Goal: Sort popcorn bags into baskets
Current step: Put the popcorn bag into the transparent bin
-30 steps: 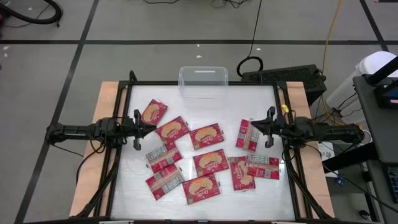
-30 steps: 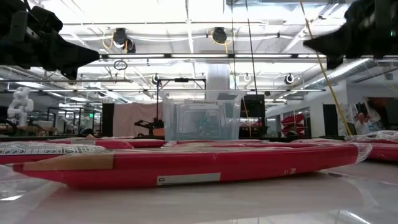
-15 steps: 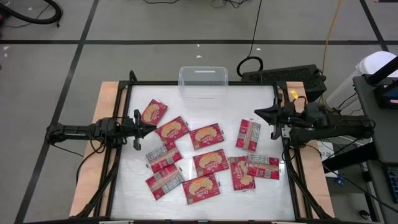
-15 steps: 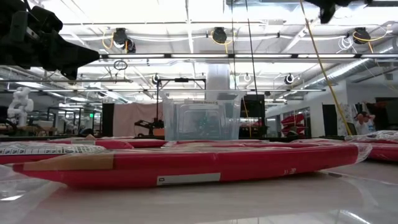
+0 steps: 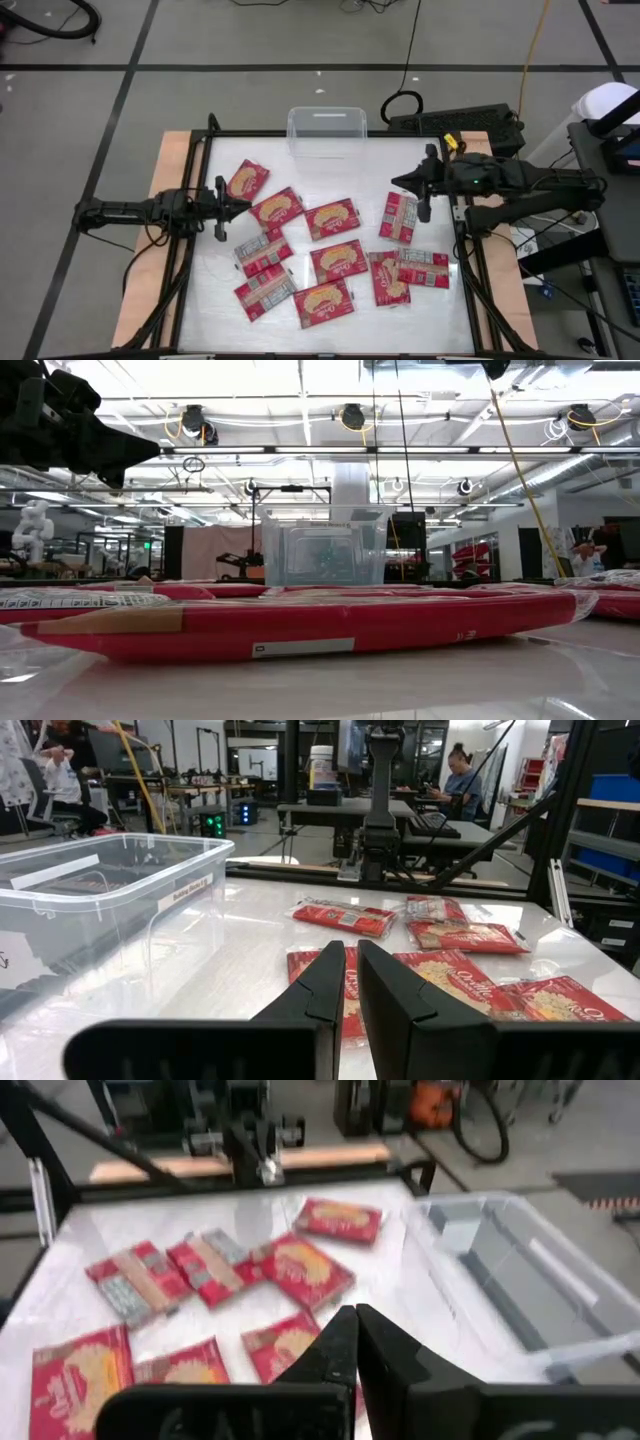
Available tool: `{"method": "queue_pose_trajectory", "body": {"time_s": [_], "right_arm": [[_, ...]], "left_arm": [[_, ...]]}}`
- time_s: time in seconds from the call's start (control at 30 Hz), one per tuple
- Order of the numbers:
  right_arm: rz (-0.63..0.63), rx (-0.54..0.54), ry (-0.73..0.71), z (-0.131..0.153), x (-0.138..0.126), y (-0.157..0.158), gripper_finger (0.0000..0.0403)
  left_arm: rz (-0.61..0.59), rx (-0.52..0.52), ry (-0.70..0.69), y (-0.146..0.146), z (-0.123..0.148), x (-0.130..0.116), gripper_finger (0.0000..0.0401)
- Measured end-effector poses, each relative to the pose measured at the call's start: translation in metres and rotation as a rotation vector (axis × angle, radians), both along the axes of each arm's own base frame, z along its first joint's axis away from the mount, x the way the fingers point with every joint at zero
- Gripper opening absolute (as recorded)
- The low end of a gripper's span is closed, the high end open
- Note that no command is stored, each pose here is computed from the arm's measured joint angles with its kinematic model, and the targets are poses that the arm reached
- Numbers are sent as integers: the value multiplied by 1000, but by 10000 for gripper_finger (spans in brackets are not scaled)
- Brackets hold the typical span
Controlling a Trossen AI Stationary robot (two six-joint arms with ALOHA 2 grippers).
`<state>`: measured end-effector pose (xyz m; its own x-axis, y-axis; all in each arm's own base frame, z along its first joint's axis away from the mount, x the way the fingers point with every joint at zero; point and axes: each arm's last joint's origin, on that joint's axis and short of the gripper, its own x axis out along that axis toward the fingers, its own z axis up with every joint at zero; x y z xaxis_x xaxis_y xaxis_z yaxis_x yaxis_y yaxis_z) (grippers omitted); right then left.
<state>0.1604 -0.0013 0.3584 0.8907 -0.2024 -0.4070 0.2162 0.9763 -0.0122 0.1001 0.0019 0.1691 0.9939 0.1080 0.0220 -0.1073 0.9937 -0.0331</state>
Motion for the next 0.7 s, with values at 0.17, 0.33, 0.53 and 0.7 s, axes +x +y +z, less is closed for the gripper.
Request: {"method": "queue_pose_trajectory", "body": {"time_s": [0.17,0.33,0.53,0.7], "right_arm": [[-32,58,96,-9,9,0,0],[-75,113,220,-25,20,1,1],[-106,136,370,-56,39,1,28],[-136,153,457,-85,49,2,70]], "left_arm": [[0,0,0,0,0,0,37],[1,0,0,0,0,0,37],[2,0,0,0,0,0,37],[2,0,-1,0,0,0,37]]}}
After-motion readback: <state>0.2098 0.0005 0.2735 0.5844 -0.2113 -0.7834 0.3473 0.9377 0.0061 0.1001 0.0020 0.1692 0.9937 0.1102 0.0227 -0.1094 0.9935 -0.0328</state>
